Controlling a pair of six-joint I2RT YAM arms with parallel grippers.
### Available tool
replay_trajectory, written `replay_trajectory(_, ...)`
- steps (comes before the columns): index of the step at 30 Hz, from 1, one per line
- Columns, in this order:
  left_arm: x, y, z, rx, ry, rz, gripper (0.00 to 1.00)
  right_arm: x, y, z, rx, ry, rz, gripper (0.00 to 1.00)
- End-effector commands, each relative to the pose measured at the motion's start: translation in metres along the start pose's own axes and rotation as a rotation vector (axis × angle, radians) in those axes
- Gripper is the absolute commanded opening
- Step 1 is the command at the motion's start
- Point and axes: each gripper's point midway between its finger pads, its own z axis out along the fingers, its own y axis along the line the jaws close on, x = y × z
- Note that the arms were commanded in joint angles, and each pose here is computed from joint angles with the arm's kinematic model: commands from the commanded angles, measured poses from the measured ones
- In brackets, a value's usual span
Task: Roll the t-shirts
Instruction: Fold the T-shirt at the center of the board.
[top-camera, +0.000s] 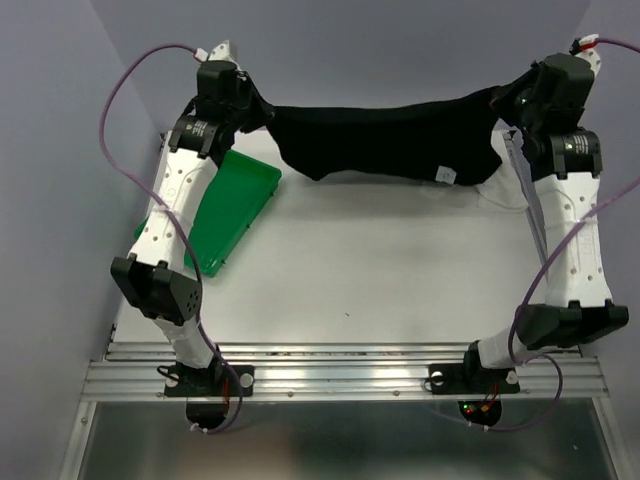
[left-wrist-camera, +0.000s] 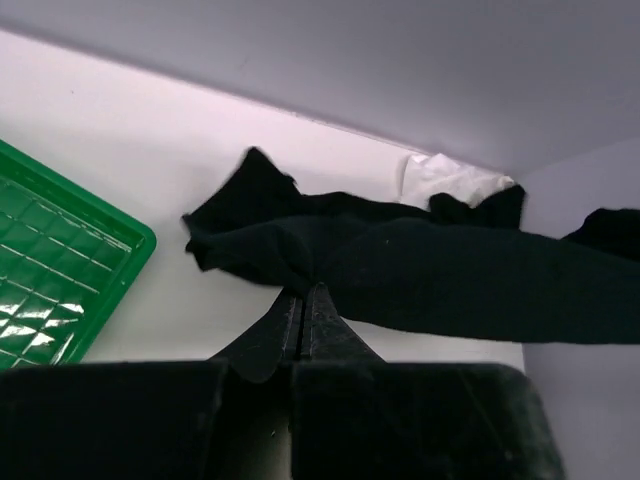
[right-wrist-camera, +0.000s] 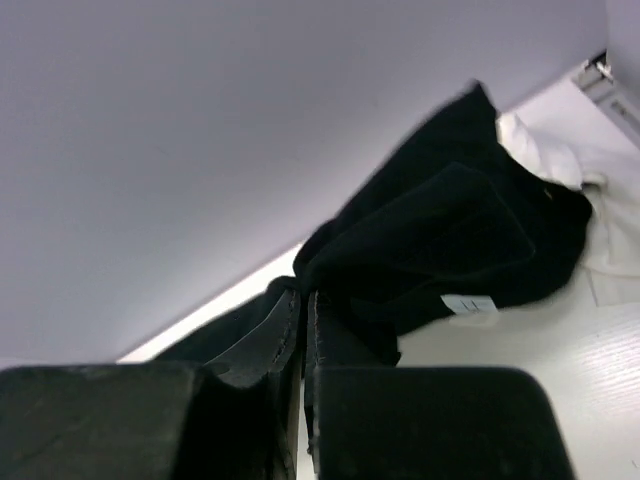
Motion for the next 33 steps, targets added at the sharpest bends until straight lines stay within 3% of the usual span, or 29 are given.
replay_trajectory(1,-0.013,-0.008,-0.040,0.070,-0.030,0.041,0.00,-0.011,-0.016,-0.050,0.012,-0.034,-0.038,0.01)
replay_trajectory(2,-0.011,-0.007,-0.051,0.079,-0.036,0.041,0.00,-0.012,-0.018,-0.073,-0.010,-0.045,-0.029,0.01)
replay_trajectory(3,0.013,0.006,-0.042,0.065,0.014,0.038,0.00,0.024,-0.042,-0.069,0.037,0.033,-0.043,0.01)
replay_trajectory(6,0.038,0.016,-0.054,0.092,0.034,0.032,0.00,0.075,-0.077,-0.088,0.077,0.134,-0.019,0.01)
replay_trajectory(7,0.075,0.040,-0.046,0.053,0.112,0.019,0.00,0.105,-0.099,-0.099,0.108,0.189,0.005,0.01)
replay_trajectory(9,0.098,0.047,-0.051,0.075,0.141,0.001,0.00,0.143,-0.116,-0.112,0.115,0.284,0.035,0.01)
replay_trajectory(10,0.136,0.069,-0.047,0.040,0.219,-0.014,0.00,0.176,-0.137,-0.122,0.148,0.348,0.062,0.01)
replay_trajectory(13,0.190,0.094,-0.050,0.027,0.317,-0.048,0.00,0.235,-0.177,-0.145,0.234,0.480,0.119,0.18)
replay_trajectory(14,0.197,0.099,-0.051,0.020,0.322,-0.049,0.00,0.247,-0.184,-0.152,0.250,0.512,0.130,0.29)
replay_trajectory(15,0.213,0.109,-0.053,-0.002,0.351,-0.054,0.00,0.255,-0.190,-0.156,0.266,0.526,0.139,0.49)
replay_trajectory(18,0.226,0.121,-0.055,-0.029,0.365,-0.048,0.00,0.264,-0.202,-0.163,0.301,0.529,0.153,0.59)
replay_trajectory(23,0.228,0.128,-0.056,-0.051,0.375,-0.022,0.00,0.265,-0.208,-0.152,0.353,0.529,0.133,0.63)
replay_trajectory(33,0.232,0.133,-0.060,-0.068,0.375,-0.017,0.00,0.330,-0.249,-0.160,0.476,0.664,0.186,0.71)
